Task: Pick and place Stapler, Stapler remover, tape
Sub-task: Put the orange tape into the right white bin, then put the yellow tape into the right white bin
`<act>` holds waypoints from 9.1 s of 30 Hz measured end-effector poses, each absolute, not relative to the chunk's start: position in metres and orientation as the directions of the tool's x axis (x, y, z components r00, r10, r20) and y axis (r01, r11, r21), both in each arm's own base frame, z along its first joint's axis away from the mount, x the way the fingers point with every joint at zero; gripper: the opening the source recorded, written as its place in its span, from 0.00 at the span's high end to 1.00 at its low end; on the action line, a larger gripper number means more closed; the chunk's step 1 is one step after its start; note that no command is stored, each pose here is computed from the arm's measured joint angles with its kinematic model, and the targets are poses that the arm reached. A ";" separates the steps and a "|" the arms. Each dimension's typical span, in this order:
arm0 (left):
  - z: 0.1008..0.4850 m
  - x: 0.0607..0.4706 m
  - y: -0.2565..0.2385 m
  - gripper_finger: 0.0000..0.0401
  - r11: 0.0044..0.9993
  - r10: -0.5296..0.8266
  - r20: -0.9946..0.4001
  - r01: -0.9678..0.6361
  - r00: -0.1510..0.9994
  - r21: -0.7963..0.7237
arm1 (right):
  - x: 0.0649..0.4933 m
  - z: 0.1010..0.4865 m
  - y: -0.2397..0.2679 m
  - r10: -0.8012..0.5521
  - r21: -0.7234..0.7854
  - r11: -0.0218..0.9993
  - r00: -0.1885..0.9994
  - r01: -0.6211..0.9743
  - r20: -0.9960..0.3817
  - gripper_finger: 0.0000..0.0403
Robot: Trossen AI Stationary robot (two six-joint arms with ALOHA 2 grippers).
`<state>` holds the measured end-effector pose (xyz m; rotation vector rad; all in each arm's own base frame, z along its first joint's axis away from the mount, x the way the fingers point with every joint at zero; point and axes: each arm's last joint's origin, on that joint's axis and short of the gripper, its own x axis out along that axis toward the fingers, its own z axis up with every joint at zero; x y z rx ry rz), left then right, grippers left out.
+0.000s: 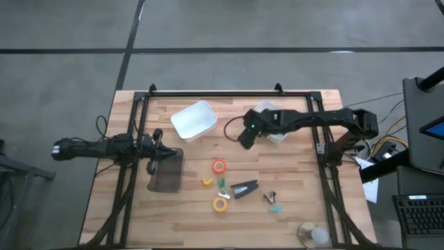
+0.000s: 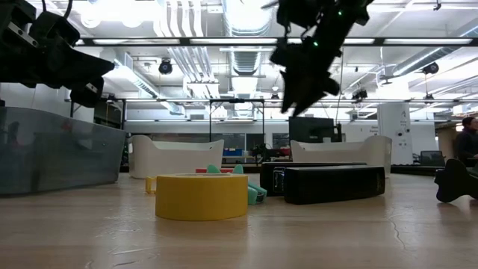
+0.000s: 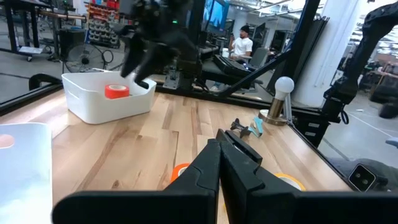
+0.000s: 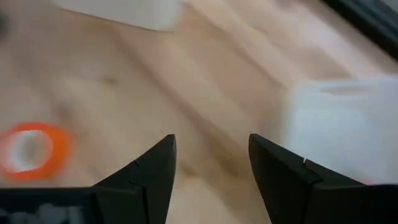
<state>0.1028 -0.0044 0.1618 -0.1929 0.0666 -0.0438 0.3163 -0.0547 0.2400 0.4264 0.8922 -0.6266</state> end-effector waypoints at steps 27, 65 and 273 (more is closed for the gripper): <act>0.162 0.103 -0.004 0.97 0.981 -0.050 -0.063 0.037 0.997 -0.193 | 0.418 0.176 0.005 -0.159 0.049 0.924 0.497 0.380 -0.853 0.51; 0.162 0.103 -0.004 0.97 0.981 -0.050 -0.064 0.037 0.997 -0.193 | 0.427 0.150 0.017 -0.063 0.121 0.930 0.474 0.348 -0.878 0.52; 0.162 0.103 -0.004 0.97 0.981 -0.050 -0.063 0.037 0.997 -0.193 | 0.436 0.144 0.140 0.233 0.032 0.933 0.533 -0.358 -0.813 0.64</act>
